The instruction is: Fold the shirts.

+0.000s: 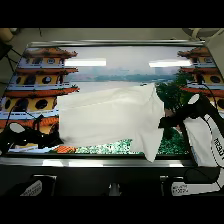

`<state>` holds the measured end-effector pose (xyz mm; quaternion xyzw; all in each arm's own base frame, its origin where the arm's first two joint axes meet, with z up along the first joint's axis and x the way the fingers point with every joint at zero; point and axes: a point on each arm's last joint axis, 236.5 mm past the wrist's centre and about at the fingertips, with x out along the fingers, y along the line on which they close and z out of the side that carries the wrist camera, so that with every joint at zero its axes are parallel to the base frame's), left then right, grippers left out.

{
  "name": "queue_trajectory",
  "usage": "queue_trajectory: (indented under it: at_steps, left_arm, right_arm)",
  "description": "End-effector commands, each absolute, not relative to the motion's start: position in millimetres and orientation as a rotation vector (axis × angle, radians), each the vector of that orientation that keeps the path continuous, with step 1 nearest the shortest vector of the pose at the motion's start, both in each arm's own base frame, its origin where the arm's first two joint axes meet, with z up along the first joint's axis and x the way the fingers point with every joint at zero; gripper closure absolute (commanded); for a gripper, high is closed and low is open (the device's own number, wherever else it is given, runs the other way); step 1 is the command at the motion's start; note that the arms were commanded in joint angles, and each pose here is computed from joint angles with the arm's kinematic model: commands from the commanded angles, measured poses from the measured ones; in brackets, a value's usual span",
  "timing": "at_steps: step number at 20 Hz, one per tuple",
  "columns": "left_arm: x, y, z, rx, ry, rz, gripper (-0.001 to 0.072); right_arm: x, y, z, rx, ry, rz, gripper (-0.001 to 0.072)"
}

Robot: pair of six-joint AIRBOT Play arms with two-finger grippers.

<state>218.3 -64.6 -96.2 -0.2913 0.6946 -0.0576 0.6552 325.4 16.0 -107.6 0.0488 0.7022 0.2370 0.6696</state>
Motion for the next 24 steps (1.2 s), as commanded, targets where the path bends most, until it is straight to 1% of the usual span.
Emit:
queue_trajectory:
  at_steps: [1, 3, 5, 7, 8, 9, 10, 11, 12, 13, 14, 15, 17, 20, 22, 24]
  left_arm:
    - [237.0, -61.0, -79.6, -0.626, 1.502, -0.154, 0.0683]
    - [260.4, -53.9, -54.8, -0.558, 1.406, -0.183, 0.0684]
    - [301.6, -37.3, 6.2, -0.448, 1.216, -0.186, 0.0685]
    - [343.3, -18.9, 121.9, -0.303, 0.915, -0.176, 0.0684]
    - [353.4, -13.2, 201.1, -0.229, 0.73, -0.169, 0.0685]
    - [351.4, -9.7, 280.9, -0.169, 0.543, -0.153, 0.0684]
    - [335.7, -5.9, 367.9, -0.117, 0.332, -0.12, 0.0684]
    - [311.1, -3.6, 439.3, -0.079, 0.15, -0.086, 0.0684]
    - [277.2, -3.8, 499.5, -0.057, -0.01, -0.057, 0.0684]
    - [247.2, -7.3, 537.5, -0.048, -0.115, -0.046, 0.0684]
    - [221.0, -13.3, 563.2, -0.043, -0.191, -0.05, 0.0684]
    - [201.3, -17.9, 577.6, -0.049, -0.24, -0.054, 0.0684]
    - [185.1, -21.8, 582.4, -0.048, -0.262, -0.057, 0.0684]
    - [185.6, -23.2, 573.3, -0.045, -0.224, -0.06, 0.0684]
    - [189.4, -20.6, 569.3, -0.042, -0.205, -0.051, 0.0683]
    - [203.5, -14.5, 550.8, -0.038, -0.123, -0.034, 0.0683]
  right_arm:
    - [335.6, 24.5, -112.8, 0.09, 1.554, 0.515, 0.0681]
    - [346.6, 22.6, -88.8, 0.039, 1.495, 0.535, 0.0685]
    - [382.5, 14.3, -23.2, -0.076, 1.297, 0.509, 0.0685]
    - [421.4, 2.6, 103.5, -0.237, 0.961, 0.42, 0.0685]
    - [428.3, -4.8, 192.4, -0.328, 0.744, 0.336, 0.0685]
    - [418.3, -11.2, 282.6, -0.411, 0.528, 0.243, 0.0685]
    - [387.5, -17.2, 380.0, -0.494, 0.29, 0.127, 0.0685]
    - [344.0, -20.1, 456.3, -0.556, 0.095, 0.024, 0.0685]
    - [290.4, -18.9, 515.8, -0.602, -0.069, -0.063, 0.0685]
    - [245.0, -17.3, 548.8, -0.633, -0.171, -0.124, 0.0685]
    - [208.2, -15.2, 564.9, -0.653, -0.229, -0.164, 0.0685]
    - [183.5, -12.3, 569.7, -0.662, -0.254, -0.18, 0.0685]
    - [159.0, -8.2, 568.1, -0.668, -0.257, -0.183, 0.0685]
    - [159.7, -9.6, 558.1, -0.656, -0.214, -0.174, 0.0685]
    - [168.8, -10.8, 547.1, -0.649, -0.164, -0.155, 0.0685]
    - [187.0, -13.6, 529.4, -0.612, -0.086, -0.127, 0.0685]
